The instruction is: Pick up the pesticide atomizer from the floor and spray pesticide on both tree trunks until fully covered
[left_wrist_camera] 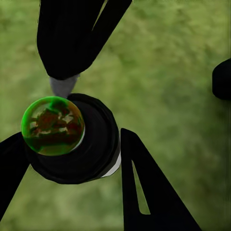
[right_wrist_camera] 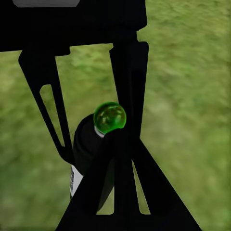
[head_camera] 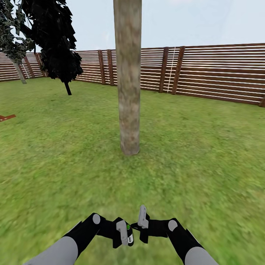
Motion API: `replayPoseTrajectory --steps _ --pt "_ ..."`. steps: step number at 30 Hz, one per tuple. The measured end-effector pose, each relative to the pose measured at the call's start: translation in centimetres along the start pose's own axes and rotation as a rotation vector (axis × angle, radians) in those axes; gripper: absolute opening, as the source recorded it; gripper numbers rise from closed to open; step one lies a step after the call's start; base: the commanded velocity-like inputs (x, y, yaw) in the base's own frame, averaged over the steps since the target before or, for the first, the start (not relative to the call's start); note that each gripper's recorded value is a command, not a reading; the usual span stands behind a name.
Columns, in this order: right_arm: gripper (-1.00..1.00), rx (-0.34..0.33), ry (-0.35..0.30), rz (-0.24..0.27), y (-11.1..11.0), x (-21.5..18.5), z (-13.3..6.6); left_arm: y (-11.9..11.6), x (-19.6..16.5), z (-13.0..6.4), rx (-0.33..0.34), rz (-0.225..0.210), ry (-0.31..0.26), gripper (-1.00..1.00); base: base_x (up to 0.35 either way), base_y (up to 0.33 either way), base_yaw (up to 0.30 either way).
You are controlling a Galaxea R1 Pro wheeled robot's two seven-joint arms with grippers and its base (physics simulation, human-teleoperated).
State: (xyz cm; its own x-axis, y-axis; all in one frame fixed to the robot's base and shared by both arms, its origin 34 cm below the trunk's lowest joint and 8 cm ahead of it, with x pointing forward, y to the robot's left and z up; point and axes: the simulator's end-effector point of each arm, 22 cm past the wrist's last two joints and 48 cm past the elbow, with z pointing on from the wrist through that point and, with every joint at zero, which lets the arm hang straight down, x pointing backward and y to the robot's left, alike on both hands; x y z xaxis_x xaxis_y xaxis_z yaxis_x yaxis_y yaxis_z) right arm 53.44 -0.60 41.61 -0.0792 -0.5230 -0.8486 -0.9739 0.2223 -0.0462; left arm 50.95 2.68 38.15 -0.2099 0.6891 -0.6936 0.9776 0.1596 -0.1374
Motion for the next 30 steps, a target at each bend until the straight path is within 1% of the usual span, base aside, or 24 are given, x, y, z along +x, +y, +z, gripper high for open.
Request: replayPoseTrajectory --steps 5,9,14,16,18,19,20,21,23,24,25,27,28,30 --pt "-1.00 0.000 0.000 0.000 0.0 0.0 0.0 -0.1 -0.4 0.2 0.004 0.000 -0.005 -1.00 0.000 0.000 0.000" --pt "-1.00 0.000 0.000 0.000 0.0 0.0 0.0 -0.2 0.9 0.0 0.005 -0.009 0.024 -1.00 0.000 0.000 0.000" --pt "-1.00 0.000 0.000 0.000 0.0 0.0 0.0 1.3 4.6 -2.3 -0.027 -0.027 0.081 -1.00 0.000 0.000 0.000" --pt "-1.00 -0.002 0.001 0.000 0.1 0.0 0.0 2.2 7.3 -4.2 -0.049 -0.040 0.124 -1.00 0.000 0.000 0.000" --pt "-1.00 -0.003 0.002 0.000 0.1 0.1 0.0 2.8 9.2 -5.6 -0.065 -0.051 0.151 -1.00 0.000 0.000 0.000" --pt "-1.00 -0.003 0.003 0.000 0.1 0.1 0.0 3.2 10.4 -6.6 -0.077 -0.059 0.170 -1.00 0.000 0.000 0.000" --pt "-1.00 -0.003 0.003 0.000 0.1 0.1 0.0 3.8 12.6 -8.3 -0.099 -0.077 0.199 -1.00 0.000 0.000 0.000" --pt "-1.00 -0.004 0.004 0.001 0.1 0.2 0.0 4.1 14.4 -9.7 -0.110 -0.084 0.228 -1.00 0.000 0.000 0.000" --pt "-1.00 -0.005 0.005 0.001 0.2 0.3 0.0 4.4 16.5 -11.5 -0.128 -0.101 0.258 -1.00 0.000 0.000 0.000" --pt "1.00 -0.004 0.007 0.001 0.1 0.4 -0.1 4.4 17.8 -12.5 -0.136 -0.109 0.277 -1.00 0.000 0.000 0.000" --pt "1.00 -0.002 0.009 0.001 0.0 0.5 -0.2 4.5 18.4 -13.0 -0.143 -0.115 0.285 -1.00 0.000 0.000 0.000" --pt "1.00 0.000 0.017 0.002 0.0 0.9 -0.5 5.3 20.3 -14.9 -0.182 -0.124 0.318 -1.00 0.000 0.000 0.000" --pt "1.00 0.007 0.028 0.004 -0.3 1.6 -1.0 6.2 21.1 -16.0 -0.228 -0.132 0.327 -1.00 0.000 0.000 0.000" --pt "1.00 0.028 0.056 0.008 -1.2 3.3 -2.5 8.9 21.6 -17.7 -0.359 -0.169 0.306 -1.00 0.000 0.000 0.000"
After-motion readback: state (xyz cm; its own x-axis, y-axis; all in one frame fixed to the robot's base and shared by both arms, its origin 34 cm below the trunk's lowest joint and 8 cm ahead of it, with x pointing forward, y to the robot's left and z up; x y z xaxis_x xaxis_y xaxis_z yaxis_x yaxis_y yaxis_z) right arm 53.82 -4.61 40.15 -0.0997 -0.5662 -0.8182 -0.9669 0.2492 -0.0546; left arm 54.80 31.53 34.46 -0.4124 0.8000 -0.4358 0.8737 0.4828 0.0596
